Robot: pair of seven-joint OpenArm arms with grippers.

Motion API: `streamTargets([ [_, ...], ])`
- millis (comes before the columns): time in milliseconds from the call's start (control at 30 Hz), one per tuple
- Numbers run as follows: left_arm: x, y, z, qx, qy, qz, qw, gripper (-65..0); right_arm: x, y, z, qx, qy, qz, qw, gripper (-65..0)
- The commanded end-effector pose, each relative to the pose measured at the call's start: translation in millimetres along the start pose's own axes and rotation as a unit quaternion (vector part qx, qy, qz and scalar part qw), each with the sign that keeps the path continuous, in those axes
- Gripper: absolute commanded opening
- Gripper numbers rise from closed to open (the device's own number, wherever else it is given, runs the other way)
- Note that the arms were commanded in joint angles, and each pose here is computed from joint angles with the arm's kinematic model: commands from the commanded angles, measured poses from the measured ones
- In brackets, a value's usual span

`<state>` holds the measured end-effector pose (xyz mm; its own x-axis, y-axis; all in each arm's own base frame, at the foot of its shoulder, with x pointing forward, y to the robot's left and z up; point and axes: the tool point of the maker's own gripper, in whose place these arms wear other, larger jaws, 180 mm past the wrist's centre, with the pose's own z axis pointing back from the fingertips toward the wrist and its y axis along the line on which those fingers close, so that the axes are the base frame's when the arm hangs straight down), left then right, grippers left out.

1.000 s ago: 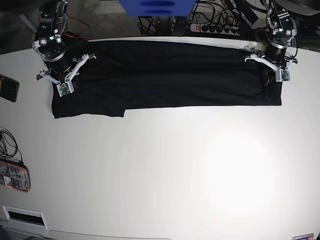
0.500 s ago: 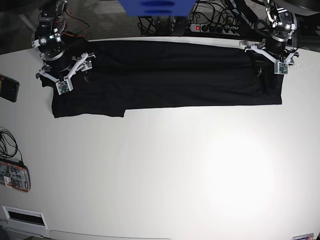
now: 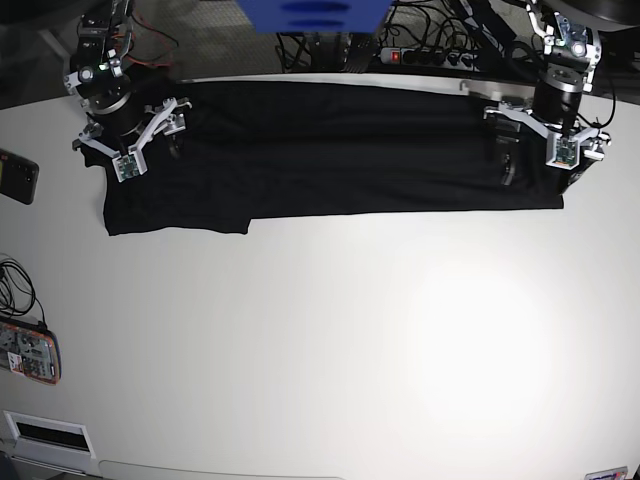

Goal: Fold the T-shirt properly
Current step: 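Release the folded side and lower both grippers onto the folded edge, then grasp the folded edge with both grippers and pull it toward the robot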

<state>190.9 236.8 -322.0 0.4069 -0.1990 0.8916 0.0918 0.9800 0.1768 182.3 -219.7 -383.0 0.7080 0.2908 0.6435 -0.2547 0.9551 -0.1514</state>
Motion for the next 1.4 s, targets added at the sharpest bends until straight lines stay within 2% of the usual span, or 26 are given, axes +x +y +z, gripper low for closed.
streamTargets([
  [0, 8, 4, 0, 0.005, -0.014, -0.003, 1.0, -13.6, 17, -15, 4, -0.021, -0.027, 0.004, 0.9994, -13.0],
  [167, -8, -16, -26, -0.024, 0.022, 0.017, 0.999, -13.3, 38, -24, 0, -0.033, -0.053, 0.004, 0.998, -13.0],
  [367, -25, -39, -48, -0.055, 0.048, 0.038, 0.997, -13.3, 48, -25, -3, -0.033, -0.062, 0.004, 0.9975, -13.0],
  [533, -50, -41, -57, -0.057, 0.077, 0.056, 0.994, -13.6, 49, -2, -12, -0.002, -0.063, 0.001, 0.998, -13.0],
  [733, -75, -41, -62, -0.057, 0.105, 0.072, 0.99, -13.6, 111, -4, -30, 0.003, -0.13, 0.007, 0.9915, -13.0],
  [833, -85, -42, -63, -0.057, 0.118, 0.079, 0.988, -13.6, 99, 3, -42, 0.02, -0.111, -0.003, 0.9936, -13.0],
  [1067, -90, -41, -62, -0.057, 0.124, 0.08, 0.987, -13.6, 99, 10, -44, 0.045, -0.12, -0.037, 0.9911, -13.0],
  [1367, -112, -43, -63, -0.057, 0.15, 0.093, 0.983, -13.6, 61, 13, -62, 0.056, -0.071, -0.063, 0.9939, -13.0],
])
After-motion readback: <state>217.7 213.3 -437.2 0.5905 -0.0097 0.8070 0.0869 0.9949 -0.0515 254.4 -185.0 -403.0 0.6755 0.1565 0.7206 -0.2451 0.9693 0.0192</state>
